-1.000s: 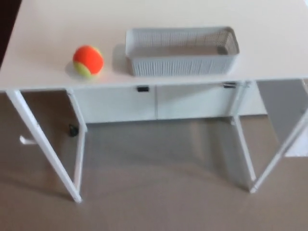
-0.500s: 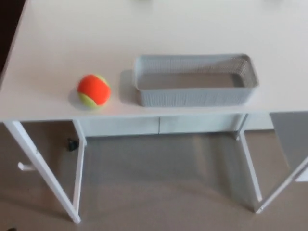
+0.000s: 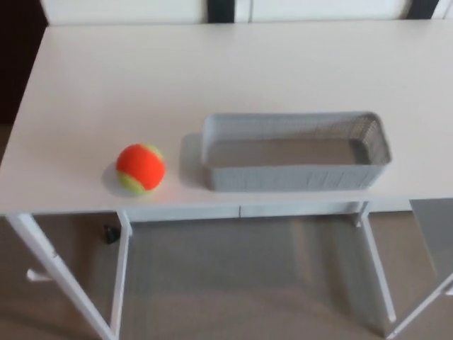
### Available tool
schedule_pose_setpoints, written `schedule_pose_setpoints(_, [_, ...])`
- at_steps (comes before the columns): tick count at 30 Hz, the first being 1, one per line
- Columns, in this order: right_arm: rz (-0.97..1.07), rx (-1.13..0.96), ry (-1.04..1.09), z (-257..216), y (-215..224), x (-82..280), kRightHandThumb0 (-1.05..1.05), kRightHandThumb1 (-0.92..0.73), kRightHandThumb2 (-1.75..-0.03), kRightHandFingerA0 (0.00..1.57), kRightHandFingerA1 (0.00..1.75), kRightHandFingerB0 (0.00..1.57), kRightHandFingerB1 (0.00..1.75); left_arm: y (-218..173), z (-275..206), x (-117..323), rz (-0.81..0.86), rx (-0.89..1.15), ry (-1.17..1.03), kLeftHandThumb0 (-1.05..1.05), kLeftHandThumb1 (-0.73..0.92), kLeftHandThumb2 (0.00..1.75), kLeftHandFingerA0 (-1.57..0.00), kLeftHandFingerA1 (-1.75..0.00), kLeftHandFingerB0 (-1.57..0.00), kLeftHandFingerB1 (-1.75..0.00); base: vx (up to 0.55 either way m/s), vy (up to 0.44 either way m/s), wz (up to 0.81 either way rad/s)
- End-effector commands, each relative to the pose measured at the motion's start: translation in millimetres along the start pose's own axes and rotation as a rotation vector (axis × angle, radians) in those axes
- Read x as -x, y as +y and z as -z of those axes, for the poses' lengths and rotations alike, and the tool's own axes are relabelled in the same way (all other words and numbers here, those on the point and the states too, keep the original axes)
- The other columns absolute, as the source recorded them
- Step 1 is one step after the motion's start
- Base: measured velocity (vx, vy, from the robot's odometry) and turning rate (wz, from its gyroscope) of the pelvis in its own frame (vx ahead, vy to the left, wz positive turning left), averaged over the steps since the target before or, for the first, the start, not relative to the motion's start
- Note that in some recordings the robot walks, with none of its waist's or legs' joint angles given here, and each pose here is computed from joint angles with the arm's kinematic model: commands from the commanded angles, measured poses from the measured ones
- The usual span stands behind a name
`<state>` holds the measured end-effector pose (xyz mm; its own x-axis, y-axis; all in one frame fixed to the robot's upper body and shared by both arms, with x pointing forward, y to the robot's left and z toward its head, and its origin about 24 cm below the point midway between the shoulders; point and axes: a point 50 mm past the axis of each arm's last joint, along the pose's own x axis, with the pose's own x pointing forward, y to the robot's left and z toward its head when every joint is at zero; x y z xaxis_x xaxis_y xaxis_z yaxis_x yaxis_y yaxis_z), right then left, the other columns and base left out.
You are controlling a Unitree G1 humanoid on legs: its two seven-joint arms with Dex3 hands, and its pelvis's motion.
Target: The robot walk towards a table in front and uses its left hand to pickup a tennis ball on the left side and put it in a container on the right hand side
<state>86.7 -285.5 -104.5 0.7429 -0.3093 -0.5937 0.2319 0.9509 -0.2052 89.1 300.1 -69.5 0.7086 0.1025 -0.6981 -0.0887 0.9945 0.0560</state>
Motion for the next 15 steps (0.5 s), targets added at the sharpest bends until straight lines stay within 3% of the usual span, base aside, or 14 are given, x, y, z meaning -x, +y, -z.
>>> schedule_pose_setpoints(1, [0.02, 0.019, -0.008, -1.0, -5.9, -1.3, -0.73, -0.36, -0.61, 0.39, 1.15, 0.23, 0.93, 3.8, -0.1, -1.3, 0.004, -0.05, 0.03, -0.14, 0.49, 0.91, -0.28, -0.55, -0.08, -0.46, 0.0, 0.0, 0.0])
schedule_pose_setpoints(2, [0.019, 0.016, -0.011, -1.6, -5.8, -1.7, -0.73, -0.36, -0.61, 0.39, 1.15, 0.23, 0.93, 3.7, -0.5, -1.6, 0.006, -0.051, 0.026, -0.14, 0.49, 0.91, -0.28, -0.55, -0.08, -0.46, 0.03, 0.01, -0.08])
schedule_pose_setpoints(3, [0.017, 0.007, -0.017, -2.5, -5.3, -2.4, -0.74, -0.24, -0.82, 0.52, 0.99, 0.3, 0.81, 3.9, -1.0, -1.8, 0.01, -0.048, 0.022, -0.15, 0.49, 0.91, -0.27, -0.55, -0.08, -0.46, 0.07, -0.121, -0.03])
schedule_pose_setpoints(4, [0.017, 0.003, -0.02, -2.8, -5.1, -2.6, -0.74, -0.24, -0.82, 0.52, 0.99, 0.3, 0.81, 4.0, -1.2, -1.8, 0.011, -0.047, 0.021, -0.15, 0.49, 0.91, -0.27, -0.55, -0.08, -0.46, 0.04, -0.087, -0.05])
schedule_pose_setpoints(5, [0.014, 0.016, -0.024, -3.2, -5.1, -2.8, -0.72, -0.36, -0.61, 0.39, 1.13, 0.23, 0.94, 4.4, -1.0, -1.8, 0.011, -0.043, 0.019, -0.15, 0.49, 0.91, -0.26, -0.54, -0.08, -0.46, 0.04, -0.06, -0.1])
schedule_pose_setpoints(9, [0.017, 0.02, -0.028, -3.8, -5.3, -3.3, -0.71, -0.34, -0.63, 0.46, 1.09, 0.24, 0.93, 2.5, -2.8, -1.7, 0.01, -0.033, 0.016, -0.14, 0.5, 0.92, -0.24, -0.54, -0.07, -0.46, 0.04, 0.027, -0.1])
schedule_pose_setpoints(10, [0.013, 0.018, -0.03, -5.9, -4.4, -3.7, -0.74, -0.25, -0.82, 0.49, 0.96, 0.31, 0.82, 2.0, -4.4, -2.0, 0.013, -0.036, 0.012, -0.21, 0.65, 0.63, -0.3, -0.39, -0.18, -0.33, 0.01, 0.106, -0.02])
schedule_pose_setpoints(11, [0.014, 0.021, -0.029, -5.8, -4.6, -4.0, -0.72, -0.36, -0.6, 0.43, 1.1, 0.26, 0.92, 1.9, -4.6, -1.7, 0.016, -0.039, 0.01, -0.22, 0.65, 0.63, -0.29, -0.39, -0.18, -0.34, 0.04, 0.125, -0.02])
schedule_pose_setpoints(12, [0.015, 0.025, -0.026, -5.4, -4.9, -4.2, -0.72, -0.36, -0.6, 0.43, 1.1, 0.26, 0.92, 1.8, -4.7, -1.3, 0.019, -0.043, 0.007, -0.22, 0.65, 0.63, -0.29, -0.39, -0.18, -0.34, 0.12, 0.116, -0.09])
schedule_pose_setpoints(13, [0.014, 0.015, -0.027, -5.5, -4.8, -4.3, -0.72, -0.35, -0.63, 0.39, 1.15, 0.23, 0.97, 2.2, -4.4, -1.6, 0.016, -0.047, 0.009, -0.15, 0.49, 0.91, -0.25, -0.54, -0.08, -0.46, 0.17, 0.168, 0.26])
schedule_pose_setpoints(14, [0.013, 0.01, -0.028, -5.5, -4.8, -4.3, -0.72, -0.35, -0.63, 0.39, 1.15, 0.23, 0.97, 2.4, -4.3, -1.7, 0.014, -0.049, 0.01, -0.15, 0.49, 0.91, -0.25, -0.54, -0.08, -0.46, 0.19, 0.139, -0.26])
schedule_pose_setpoints(15, [0.014, 0.002, -0.03, -6.2, -4.5, -5.1, -0.72, -0.35, -0.61, 0.43, 1.14, 0.23, 0.95, 2.7, -5.1, -3.2, 0.023, -0.037, 0.013, -0.19, 0.68, 0.63, -0.28, -0.37, -0.19, -0.32, 0.2, 0.133, 0.23])
